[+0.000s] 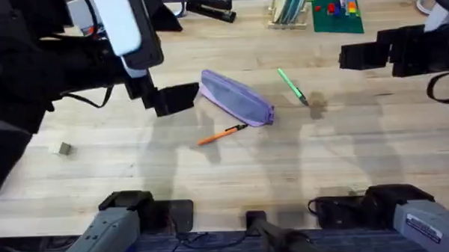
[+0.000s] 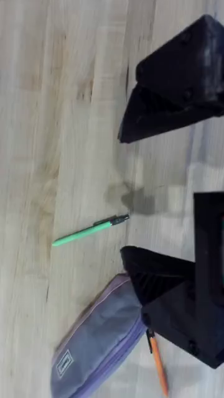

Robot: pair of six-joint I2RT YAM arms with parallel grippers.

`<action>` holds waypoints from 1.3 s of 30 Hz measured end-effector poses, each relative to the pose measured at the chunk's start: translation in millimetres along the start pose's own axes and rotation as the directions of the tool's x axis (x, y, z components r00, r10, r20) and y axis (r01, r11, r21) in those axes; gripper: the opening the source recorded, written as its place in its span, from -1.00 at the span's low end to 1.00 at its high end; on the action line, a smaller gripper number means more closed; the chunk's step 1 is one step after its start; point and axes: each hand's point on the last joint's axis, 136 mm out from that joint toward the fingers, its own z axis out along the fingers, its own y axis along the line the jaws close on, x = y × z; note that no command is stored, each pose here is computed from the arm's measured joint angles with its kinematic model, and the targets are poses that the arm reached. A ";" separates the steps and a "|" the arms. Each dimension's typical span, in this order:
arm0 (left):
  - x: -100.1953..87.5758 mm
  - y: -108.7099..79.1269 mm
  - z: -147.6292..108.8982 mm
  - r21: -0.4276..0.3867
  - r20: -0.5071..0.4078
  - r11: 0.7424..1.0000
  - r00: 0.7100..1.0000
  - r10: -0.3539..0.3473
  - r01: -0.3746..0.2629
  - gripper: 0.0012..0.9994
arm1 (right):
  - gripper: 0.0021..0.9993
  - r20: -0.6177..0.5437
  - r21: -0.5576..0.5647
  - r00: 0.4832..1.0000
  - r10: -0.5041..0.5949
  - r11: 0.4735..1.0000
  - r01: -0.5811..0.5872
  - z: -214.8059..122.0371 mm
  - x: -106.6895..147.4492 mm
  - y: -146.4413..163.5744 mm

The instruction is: Unzip the bag, pick up the pens from the table one at a time and place them inside, then zip the bag closed.

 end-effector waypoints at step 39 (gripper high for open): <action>80.8 38.9 91.3 0.047 -0.079 0.998 0.996 0.042 -0.039 0.99 | 0.99 0.001 -0.008 1.000 0.005 1.000 -0.005 -0.1 -0.1 1.3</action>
